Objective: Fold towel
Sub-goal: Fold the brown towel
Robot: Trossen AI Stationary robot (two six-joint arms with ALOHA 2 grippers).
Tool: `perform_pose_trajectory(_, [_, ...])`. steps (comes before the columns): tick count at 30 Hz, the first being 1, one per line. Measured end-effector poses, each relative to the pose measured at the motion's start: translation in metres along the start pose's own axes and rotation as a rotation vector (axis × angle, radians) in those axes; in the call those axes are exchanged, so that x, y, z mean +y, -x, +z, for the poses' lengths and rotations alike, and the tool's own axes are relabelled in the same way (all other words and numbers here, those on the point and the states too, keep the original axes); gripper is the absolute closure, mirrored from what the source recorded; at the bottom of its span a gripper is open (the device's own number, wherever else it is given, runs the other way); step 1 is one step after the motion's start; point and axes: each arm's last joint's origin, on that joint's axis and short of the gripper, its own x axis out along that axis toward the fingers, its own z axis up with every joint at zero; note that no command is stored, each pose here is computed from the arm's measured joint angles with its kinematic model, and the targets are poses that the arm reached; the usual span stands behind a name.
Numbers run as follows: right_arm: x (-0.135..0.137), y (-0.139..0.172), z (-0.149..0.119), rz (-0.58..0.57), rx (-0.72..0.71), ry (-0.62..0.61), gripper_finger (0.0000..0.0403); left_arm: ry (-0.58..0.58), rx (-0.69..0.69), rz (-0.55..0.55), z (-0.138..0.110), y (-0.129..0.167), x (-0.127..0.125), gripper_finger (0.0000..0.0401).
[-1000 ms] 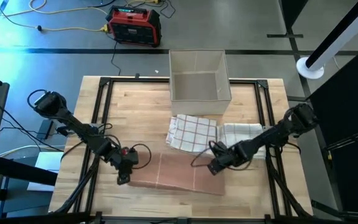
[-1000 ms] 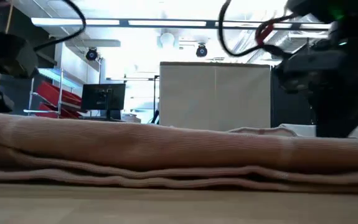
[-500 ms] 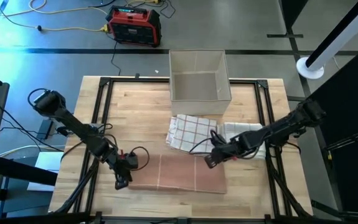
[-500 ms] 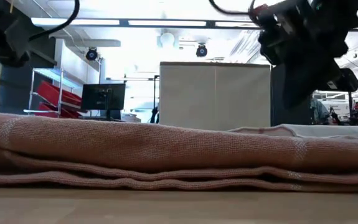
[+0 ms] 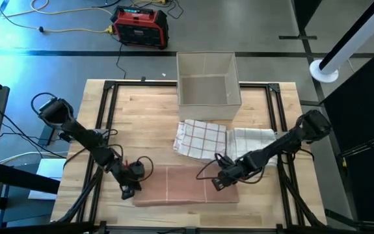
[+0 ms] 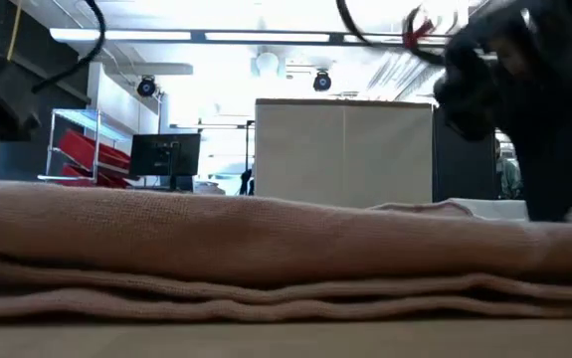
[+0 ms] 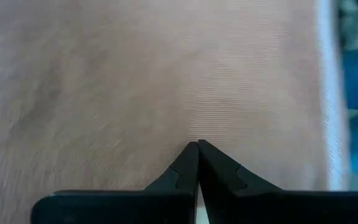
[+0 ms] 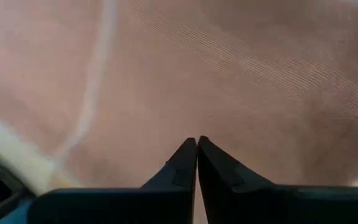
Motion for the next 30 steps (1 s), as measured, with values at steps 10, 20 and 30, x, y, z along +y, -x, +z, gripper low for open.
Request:
perform_pose_trajectory(10, [0.054,0.080,0.010,-0.095,-0.223,0.103,0.0403,-0.020,-0.029,0.080,0.010,0.023,0.003,0.0401])
perform_pose_trajectory(20, [0.072,0.138,0.012,-0.143,-0.263,0.049,0.0403,-0.131,-0.107,0.192,0.034,0.091,-0.022,0.0401])
perform_pose_trajectory(30, [0.057,0.135,0.005,-0.271,-0.120,0.006,0.0403,-0.134,-0.070,0.170,0.035,0.121,-0.032,0.0401])
